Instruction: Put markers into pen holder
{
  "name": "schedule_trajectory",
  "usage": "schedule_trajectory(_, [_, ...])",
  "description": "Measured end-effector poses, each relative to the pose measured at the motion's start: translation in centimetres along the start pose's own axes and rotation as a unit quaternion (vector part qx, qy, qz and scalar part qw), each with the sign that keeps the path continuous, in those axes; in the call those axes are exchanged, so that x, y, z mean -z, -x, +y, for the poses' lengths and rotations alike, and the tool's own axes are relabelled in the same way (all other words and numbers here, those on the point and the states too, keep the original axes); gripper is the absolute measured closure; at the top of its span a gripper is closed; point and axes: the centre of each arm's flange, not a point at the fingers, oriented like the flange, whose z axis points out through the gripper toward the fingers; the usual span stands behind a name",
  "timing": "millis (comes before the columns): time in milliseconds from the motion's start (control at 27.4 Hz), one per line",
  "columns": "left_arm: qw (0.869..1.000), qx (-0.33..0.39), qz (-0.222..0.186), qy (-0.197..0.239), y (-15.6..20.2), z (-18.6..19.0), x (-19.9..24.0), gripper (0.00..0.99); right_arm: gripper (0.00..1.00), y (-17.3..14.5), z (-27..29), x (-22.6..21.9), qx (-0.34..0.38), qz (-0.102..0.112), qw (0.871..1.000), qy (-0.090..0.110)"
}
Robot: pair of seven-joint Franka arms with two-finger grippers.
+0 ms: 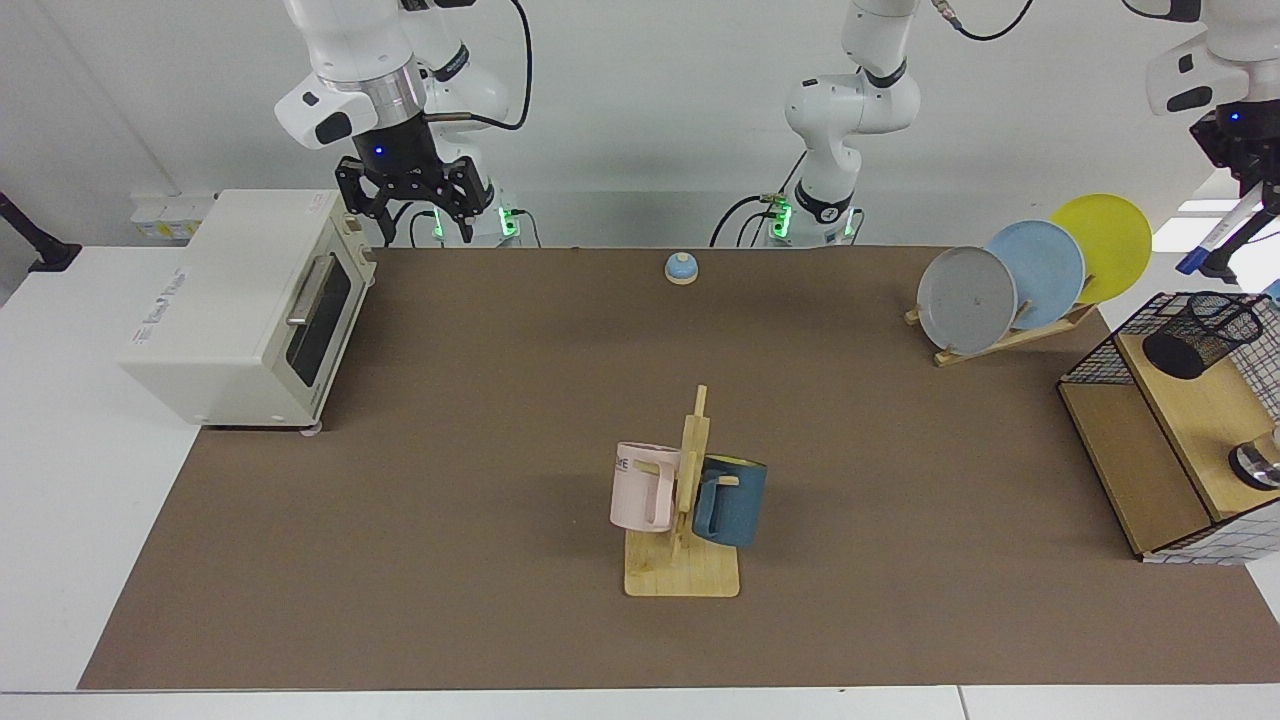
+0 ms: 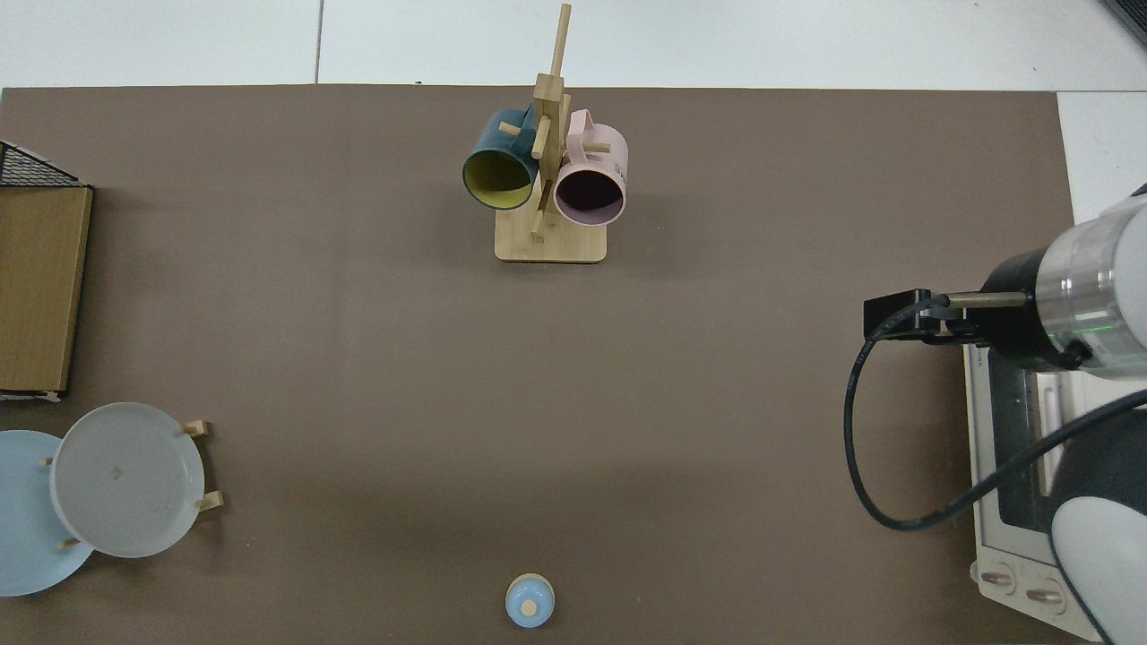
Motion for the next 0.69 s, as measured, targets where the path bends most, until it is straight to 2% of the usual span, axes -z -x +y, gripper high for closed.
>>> schedule_trajectory(292, [0.997, -0.028, -0.063, -0.024, 0.4, -0.6, -0.3, 0.811, 0.00, -1.0, -0.1, -0.1, 0.002, 0.000, 1.000, -0.001])
schedule_trajectory(584, [0.993, -0.052, -0.097, -0.036, 1.1, -1.5, -2.6, 0.811, 0.00, -1.0, -0.2, -0.2, 0.003, -0.005, 1.000, 0.001])
schedule_trajectory(693, [0.991, -0.062, -0.112, -0.032, 0.8, -1.4, -3.4, 0.811, 0.00, -1.0, 0.1, -0.3, 0.003, -0.006, 1.000, 0.012])
